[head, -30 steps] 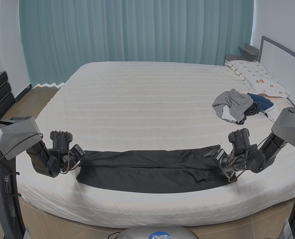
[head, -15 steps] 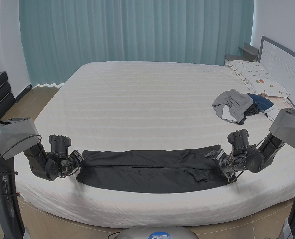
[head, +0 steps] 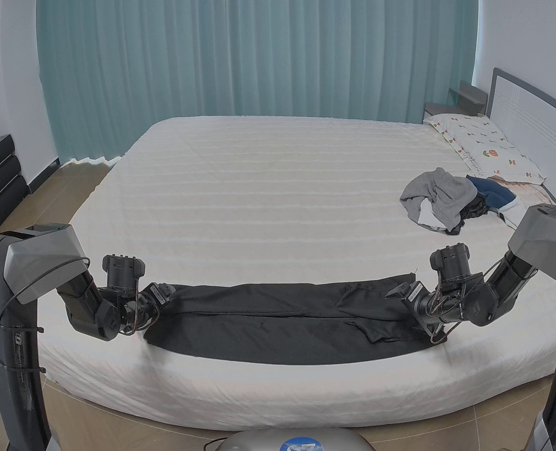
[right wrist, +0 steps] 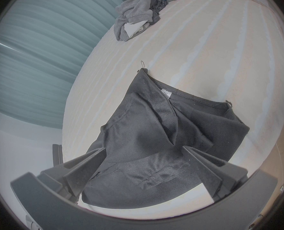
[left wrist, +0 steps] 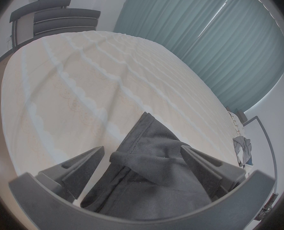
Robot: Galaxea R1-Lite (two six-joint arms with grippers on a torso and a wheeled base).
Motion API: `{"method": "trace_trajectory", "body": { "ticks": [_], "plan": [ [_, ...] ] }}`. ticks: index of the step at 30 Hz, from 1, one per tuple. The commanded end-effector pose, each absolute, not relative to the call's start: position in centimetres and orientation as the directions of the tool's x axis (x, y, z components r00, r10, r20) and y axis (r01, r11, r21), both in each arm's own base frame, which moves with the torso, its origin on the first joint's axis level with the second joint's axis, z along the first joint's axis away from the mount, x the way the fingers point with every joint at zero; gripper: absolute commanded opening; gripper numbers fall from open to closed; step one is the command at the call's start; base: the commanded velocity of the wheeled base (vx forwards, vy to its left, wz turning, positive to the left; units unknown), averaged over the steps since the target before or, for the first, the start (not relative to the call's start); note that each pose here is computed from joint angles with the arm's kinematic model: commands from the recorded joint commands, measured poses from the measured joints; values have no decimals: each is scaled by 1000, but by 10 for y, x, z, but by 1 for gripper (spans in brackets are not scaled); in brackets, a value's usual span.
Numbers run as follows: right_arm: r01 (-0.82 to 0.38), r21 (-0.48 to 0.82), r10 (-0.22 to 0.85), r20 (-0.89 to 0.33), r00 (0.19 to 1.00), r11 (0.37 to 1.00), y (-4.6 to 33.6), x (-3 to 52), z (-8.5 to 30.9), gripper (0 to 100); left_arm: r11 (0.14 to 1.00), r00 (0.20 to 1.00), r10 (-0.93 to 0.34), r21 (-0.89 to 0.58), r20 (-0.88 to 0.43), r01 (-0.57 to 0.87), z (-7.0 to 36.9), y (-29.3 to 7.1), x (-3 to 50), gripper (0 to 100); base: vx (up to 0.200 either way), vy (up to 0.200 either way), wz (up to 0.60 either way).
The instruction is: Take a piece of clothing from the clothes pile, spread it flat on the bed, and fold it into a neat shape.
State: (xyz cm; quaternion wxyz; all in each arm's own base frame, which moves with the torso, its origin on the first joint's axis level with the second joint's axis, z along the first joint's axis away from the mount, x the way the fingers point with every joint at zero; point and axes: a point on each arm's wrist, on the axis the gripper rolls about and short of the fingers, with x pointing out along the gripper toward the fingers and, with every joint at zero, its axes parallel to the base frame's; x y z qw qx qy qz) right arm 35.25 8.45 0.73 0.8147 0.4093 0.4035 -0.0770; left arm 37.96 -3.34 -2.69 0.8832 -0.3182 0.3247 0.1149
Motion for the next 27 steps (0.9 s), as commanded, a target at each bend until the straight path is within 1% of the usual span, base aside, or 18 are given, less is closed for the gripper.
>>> {"method": "trace_trajectory", "body": {
  "ticks": [1,10,15,22,27],
  "plan": [
    [456,606,204,-719,664,652,84,353,8,100,776,756,-2,-478,-655,-412,-35,-36,382,0,0,0,0],
    [462,605,201,-721,663,649,82,353,8,100,767,772,7,-491,-636,-412,-30,-34,385,0,0,0,0],
    [462,605,201,-721,663,649,82,354,8,100,765,785,43,-484,-618,-424,-28,-34,387,0,0,0,0],
    [456,609,204,-716,668,649,85,357,9,100,765,795,40,-494,-605,-414,-27,-35,387,0,0,0,0],
    [452,633,213,-699,683,628,89,364,12,100,766,795,37,-494,-605,-411,-28,-36,387,0,0,0,0]
  ]
}}
